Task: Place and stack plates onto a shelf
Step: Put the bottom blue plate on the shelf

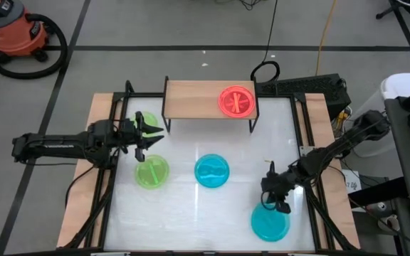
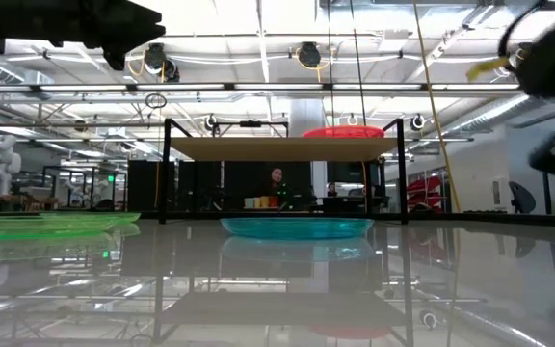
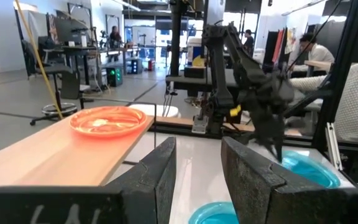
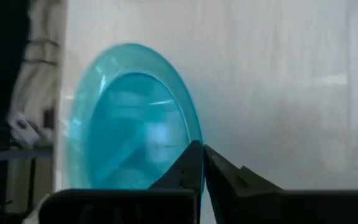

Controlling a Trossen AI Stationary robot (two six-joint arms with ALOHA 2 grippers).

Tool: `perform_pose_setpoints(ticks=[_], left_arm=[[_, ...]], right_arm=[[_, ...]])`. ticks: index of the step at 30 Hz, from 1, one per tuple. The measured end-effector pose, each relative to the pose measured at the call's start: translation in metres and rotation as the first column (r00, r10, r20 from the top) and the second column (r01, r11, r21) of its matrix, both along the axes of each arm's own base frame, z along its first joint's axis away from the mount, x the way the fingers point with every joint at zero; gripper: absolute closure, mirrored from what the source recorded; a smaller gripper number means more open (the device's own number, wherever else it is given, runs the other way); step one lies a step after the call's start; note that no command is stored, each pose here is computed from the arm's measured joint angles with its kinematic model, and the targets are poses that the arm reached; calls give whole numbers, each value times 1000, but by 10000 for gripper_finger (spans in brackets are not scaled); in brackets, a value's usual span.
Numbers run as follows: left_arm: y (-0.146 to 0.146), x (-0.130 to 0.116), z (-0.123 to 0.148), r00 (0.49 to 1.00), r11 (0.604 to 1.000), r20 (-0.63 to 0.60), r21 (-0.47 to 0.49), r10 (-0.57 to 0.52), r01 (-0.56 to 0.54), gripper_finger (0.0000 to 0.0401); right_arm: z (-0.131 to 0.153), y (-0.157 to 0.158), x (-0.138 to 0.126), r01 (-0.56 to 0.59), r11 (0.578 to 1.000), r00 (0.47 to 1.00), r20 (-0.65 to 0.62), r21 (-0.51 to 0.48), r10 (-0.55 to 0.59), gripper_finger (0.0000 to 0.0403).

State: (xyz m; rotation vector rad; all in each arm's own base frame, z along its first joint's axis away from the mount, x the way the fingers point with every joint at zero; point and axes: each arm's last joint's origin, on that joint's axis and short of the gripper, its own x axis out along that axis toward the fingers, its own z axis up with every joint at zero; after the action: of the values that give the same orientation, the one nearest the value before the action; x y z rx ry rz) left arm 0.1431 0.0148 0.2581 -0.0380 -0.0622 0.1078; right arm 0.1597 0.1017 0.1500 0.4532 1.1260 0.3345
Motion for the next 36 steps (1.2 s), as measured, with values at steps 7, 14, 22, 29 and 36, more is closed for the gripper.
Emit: perform_pose_setpoints(ticks=[7, 14, 22, 29, 36], left_arm=[[1, 10, -3, 1000, 1000, -8, -8, -1, 1, 268], [1, 22, -4, 1000, 1000, 22, -14, -16, 16, 268], [-6, 28, -3, 997, 998, 50, 13, -59, 59, 268], [-7, 30, 0, 995, 996, 83, 71, -64, 58, 268], [-7, 30, 0, 995, 995, 82, 90, -59, 51, 268]], right_arm=[[43, -21, 29, 65, 989, 956, 294, -129, -25, 402], [101, -84, 68, 512, 782, 724, 668, -355, -170, 403], [152, -190, 74, 778, 627, 153, 953, 45, -259, 403], [144, -262, 102, 794, 593, 131, 915, 134, -383, 403], [127, -302, 159, 769, 636, 306, 836, 65, -456, 403]])
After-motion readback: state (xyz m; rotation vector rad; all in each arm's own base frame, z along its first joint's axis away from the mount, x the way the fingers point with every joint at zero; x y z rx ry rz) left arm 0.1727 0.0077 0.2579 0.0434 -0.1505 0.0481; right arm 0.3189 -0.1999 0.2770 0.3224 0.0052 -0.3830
